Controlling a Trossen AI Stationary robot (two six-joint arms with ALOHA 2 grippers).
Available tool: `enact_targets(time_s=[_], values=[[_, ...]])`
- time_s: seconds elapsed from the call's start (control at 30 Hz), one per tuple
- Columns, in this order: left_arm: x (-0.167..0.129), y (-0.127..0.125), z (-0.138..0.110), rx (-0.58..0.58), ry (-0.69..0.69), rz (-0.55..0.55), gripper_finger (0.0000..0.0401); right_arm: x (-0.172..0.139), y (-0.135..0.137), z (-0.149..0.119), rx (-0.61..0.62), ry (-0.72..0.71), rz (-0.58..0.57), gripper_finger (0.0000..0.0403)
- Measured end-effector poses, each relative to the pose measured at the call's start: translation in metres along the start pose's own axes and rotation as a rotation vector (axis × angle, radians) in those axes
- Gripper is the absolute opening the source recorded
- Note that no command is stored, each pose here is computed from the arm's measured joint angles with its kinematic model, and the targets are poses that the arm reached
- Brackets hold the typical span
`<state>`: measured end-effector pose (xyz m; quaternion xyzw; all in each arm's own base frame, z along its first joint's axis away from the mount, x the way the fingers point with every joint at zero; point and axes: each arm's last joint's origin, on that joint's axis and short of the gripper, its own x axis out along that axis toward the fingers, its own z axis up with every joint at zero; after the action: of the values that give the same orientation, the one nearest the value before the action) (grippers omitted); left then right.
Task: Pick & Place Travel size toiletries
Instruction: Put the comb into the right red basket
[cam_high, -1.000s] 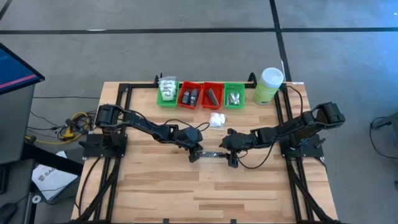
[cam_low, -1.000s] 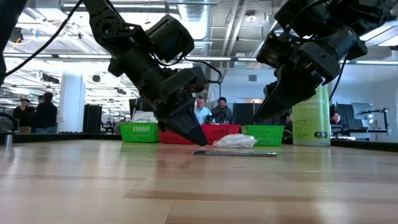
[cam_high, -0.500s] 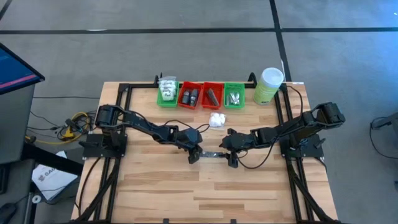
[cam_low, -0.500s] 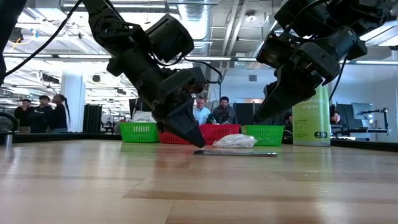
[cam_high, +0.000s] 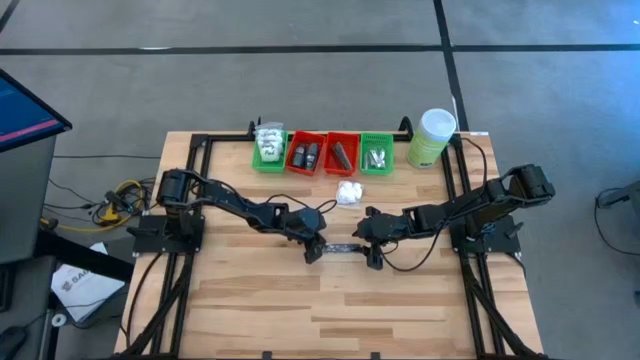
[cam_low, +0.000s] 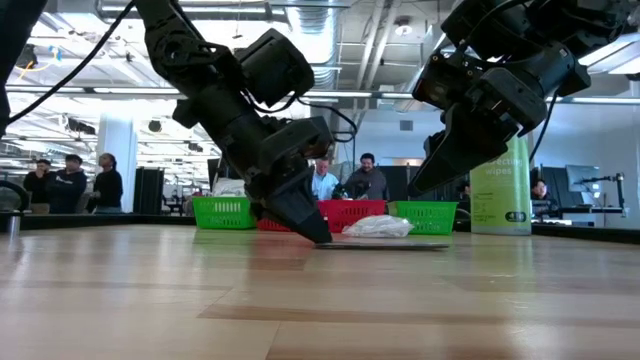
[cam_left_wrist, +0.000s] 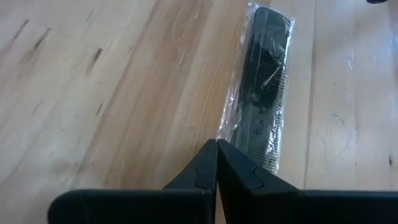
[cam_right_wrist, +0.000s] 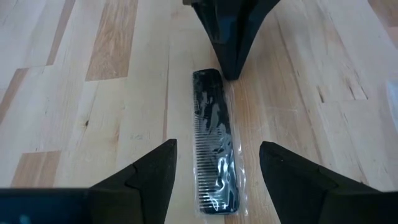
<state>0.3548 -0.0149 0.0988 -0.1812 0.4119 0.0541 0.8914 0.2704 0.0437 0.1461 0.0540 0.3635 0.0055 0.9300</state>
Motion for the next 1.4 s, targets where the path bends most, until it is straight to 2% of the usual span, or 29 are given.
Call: enact_targets(time_s=[0.37,0.77,0.87,1.0,1.1,1.4], values=[[0.000,0.011,0.000,-0.093,0.052,-0.045,0.0001,0.000,0.000,-0.001,-0.105,0.014,-0.002,0.0221],[0.000,0.026,0.003,-0.223,0.082,-0.043,0.0001,0.000,0.005,-0.003,-0.123,0.021,0.009,0.0221],[-0.006,0.018,0.006,-0.144,0.050,-0.059,0.0001,0.000,0.005,-0.003,-0.123,0.022,0.009,0.0221],[-0.020,0.005,0.012,-0.067,-0.023,-0.025,0.0001,-0.001,0.007,-0.004,-0.127,0.024,0.012,0.0221],[-0.026,0.000,0.018,-0.056,-0.061,-0.047,0.0001,-0.001,0.007,-0.004,-0.127,0.024,0.012,0.0221],[-0.012,-0.005,0.004,-0.039,0.005,-0.058,0.0001,-0.001,0.006,-0.004,-0.125,0.025,0.011,0.0221]])
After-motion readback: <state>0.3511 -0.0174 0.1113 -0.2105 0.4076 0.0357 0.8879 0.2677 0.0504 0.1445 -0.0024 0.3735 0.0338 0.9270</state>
